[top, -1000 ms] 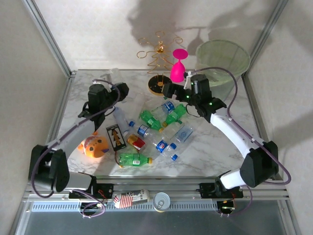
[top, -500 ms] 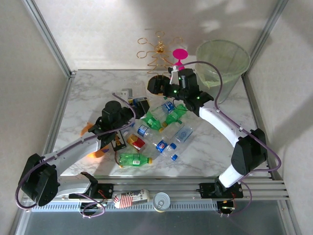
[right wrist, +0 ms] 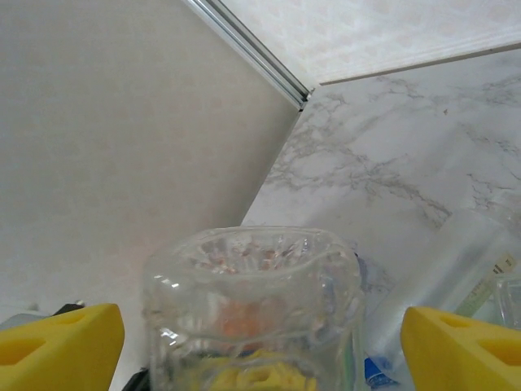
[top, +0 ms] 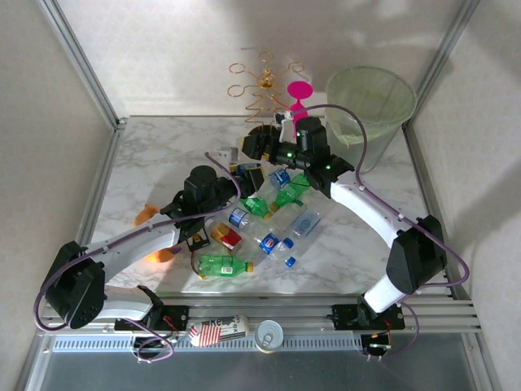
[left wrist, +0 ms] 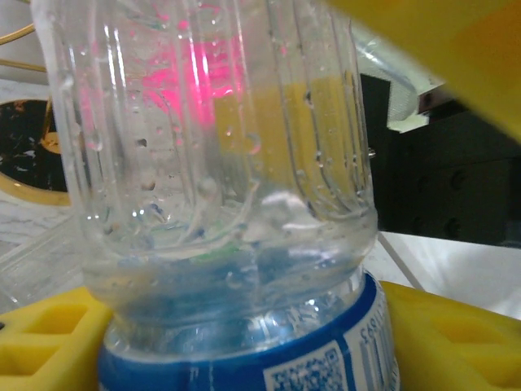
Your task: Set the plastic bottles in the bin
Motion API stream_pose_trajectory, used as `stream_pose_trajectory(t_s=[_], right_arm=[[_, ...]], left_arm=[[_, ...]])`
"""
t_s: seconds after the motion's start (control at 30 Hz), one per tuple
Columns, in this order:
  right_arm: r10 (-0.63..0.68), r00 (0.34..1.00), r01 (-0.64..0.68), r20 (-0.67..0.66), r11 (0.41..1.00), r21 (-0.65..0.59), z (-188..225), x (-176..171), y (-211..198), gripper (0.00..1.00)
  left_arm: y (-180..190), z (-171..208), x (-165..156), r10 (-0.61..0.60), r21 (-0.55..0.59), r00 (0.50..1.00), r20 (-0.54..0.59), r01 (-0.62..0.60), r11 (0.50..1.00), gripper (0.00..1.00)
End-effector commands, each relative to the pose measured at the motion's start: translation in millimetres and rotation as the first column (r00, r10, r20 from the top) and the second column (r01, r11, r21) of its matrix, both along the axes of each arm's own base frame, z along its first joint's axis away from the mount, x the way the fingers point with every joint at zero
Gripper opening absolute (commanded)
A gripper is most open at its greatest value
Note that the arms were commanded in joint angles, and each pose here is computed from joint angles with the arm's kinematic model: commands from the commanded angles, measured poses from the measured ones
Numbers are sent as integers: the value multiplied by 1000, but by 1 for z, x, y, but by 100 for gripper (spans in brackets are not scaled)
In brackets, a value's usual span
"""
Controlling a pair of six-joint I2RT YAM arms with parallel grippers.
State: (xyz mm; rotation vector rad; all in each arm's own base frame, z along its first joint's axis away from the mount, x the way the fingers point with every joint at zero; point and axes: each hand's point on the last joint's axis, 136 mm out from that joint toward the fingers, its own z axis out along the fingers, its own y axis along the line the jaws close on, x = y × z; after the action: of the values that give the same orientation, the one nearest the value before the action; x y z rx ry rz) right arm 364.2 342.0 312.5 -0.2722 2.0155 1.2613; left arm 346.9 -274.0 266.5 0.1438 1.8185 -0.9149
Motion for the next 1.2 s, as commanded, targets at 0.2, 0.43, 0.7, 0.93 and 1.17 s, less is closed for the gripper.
stream_pose_trajectory(t_s=[0.2,0.43,0.7,0.93,1.17], right_arm=[[23,1000,-24,21,999,21,6,-4,5,79],[19,1000,-20,24,1000,21,6,-5,3,66],[-12,999,12,37,1000,15,8,-5,-4,54],[-104,994,106,34,993,-48,0,4,-19,54],[-239,970,242,34,964,-107,-3,27,-67,54]], left_arm=[[-12,26,-12,-53,-33,996,69,55,998,60],[-14,30,-14,-62,-45,995,80,65,997,61],[-11,30,-13,-45,-60,996,75,49,997,77],[-2,30,-10,7,-65,998,69,-3,998,99],[38,13,7,223,-56,975,4,-222,973,100]])
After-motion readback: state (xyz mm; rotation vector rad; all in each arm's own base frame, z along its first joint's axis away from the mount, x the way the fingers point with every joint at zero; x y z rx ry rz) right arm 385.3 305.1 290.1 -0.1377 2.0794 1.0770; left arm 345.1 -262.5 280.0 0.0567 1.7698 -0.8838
